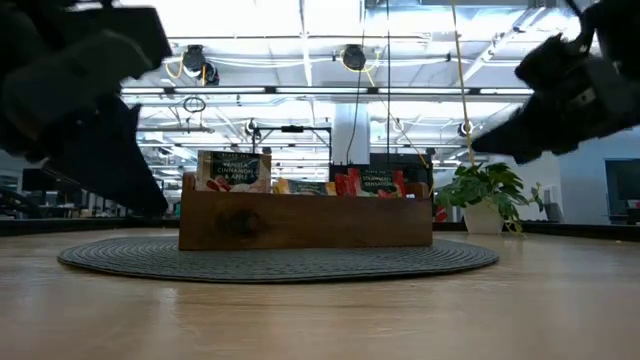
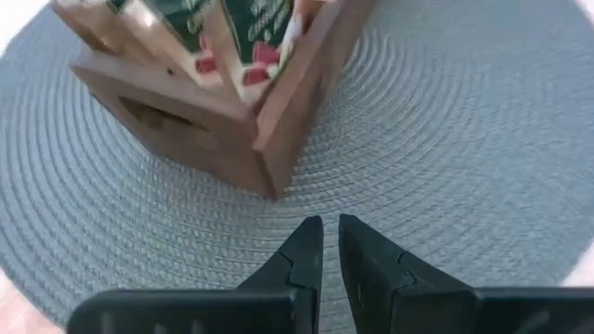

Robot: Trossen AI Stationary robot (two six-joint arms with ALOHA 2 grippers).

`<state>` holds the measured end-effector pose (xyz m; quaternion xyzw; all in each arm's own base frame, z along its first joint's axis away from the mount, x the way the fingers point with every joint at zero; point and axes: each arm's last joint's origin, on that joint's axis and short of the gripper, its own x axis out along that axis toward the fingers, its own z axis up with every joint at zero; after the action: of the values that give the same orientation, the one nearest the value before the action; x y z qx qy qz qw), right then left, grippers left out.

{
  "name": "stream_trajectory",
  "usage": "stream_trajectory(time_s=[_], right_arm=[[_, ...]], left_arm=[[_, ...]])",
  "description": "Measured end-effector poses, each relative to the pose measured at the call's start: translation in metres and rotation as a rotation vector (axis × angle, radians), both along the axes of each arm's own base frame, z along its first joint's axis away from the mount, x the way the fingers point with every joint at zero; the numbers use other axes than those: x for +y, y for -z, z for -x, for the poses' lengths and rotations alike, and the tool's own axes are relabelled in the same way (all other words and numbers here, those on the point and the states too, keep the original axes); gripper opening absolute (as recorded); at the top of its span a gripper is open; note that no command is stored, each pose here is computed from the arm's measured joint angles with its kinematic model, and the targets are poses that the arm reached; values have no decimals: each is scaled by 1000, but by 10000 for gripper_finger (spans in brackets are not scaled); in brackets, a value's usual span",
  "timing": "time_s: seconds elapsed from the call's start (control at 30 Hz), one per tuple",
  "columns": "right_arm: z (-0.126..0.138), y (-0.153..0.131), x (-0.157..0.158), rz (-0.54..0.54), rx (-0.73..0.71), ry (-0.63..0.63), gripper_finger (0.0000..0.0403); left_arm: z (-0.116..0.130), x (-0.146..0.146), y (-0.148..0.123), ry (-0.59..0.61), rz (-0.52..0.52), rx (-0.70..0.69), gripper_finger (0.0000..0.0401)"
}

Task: Pick & Place Tea
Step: Adjust the wooden organizer

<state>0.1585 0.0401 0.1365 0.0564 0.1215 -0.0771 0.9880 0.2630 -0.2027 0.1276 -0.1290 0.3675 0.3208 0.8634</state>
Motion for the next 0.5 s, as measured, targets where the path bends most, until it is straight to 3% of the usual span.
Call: stream_trajectory(time_s=[0.23,0.5], right_arm=[[-7,11,0,-54,15,20,3],[-24,27,-2,-59,77,135,1]], left_arm=[[1,3,2,-13,70,86,46],[8,6,2,-84,42,81,46]])
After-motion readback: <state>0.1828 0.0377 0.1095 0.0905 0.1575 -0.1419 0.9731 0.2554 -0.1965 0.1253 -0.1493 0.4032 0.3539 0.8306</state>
